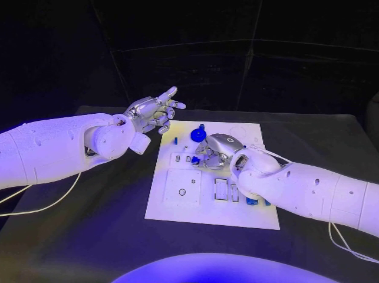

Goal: Assemble the parts on the task board

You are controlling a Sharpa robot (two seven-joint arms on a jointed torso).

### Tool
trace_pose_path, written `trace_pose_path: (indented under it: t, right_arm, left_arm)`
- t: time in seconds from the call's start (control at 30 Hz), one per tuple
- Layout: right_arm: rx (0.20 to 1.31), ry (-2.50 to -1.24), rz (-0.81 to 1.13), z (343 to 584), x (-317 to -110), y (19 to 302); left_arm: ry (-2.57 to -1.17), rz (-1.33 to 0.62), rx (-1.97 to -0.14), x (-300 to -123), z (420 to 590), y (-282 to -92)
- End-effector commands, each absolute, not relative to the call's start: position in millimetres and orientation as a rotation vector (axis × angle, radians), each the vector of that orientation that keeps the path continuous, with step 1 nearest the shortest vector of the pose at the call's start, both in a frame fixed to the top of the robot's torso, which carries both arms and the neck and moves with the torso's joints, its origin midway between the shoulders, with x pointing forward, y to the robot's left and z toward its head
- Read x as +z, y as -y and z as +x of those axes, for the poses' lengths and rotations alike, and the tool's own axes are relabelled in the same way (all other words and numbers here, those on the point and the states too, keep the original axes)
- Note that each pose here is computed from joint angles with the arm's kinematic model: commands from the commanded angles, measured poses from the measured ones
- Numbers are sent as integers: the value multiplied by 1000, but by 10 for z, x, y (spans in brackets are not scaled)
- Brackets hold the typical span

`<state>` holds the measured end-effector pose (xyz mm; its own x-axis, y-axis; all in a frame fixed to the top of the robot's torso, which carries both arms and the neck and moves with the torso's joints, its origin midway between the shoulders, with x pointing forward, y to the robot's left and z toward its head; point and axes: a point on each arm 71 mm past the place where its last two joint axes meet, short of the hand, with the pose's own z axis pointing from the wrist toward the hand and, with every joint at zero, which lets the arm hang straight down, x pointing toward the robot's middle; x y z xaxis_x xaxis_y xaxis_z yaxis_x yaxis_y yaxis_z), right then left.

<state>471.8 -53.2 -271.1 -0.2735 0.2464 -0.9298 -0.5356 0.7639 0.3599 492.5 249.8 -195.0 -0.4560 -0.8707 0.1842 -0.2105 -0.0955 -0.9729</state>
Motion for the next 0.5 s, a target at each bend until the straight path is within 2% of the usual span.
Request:
trace_pose_path:
  t: [0.03, 0.5]
  right_arm:
    - [708, -1704, -251, 4723, -2715, 515]
    - [692, -1724, -309, 4699, -2729, 433]
  left_arm:
    - [-1653, -1161, -1610, -1934, 4924, -2481]
    - [-1660, -1156, -1611, -1935, 4921, -2475]
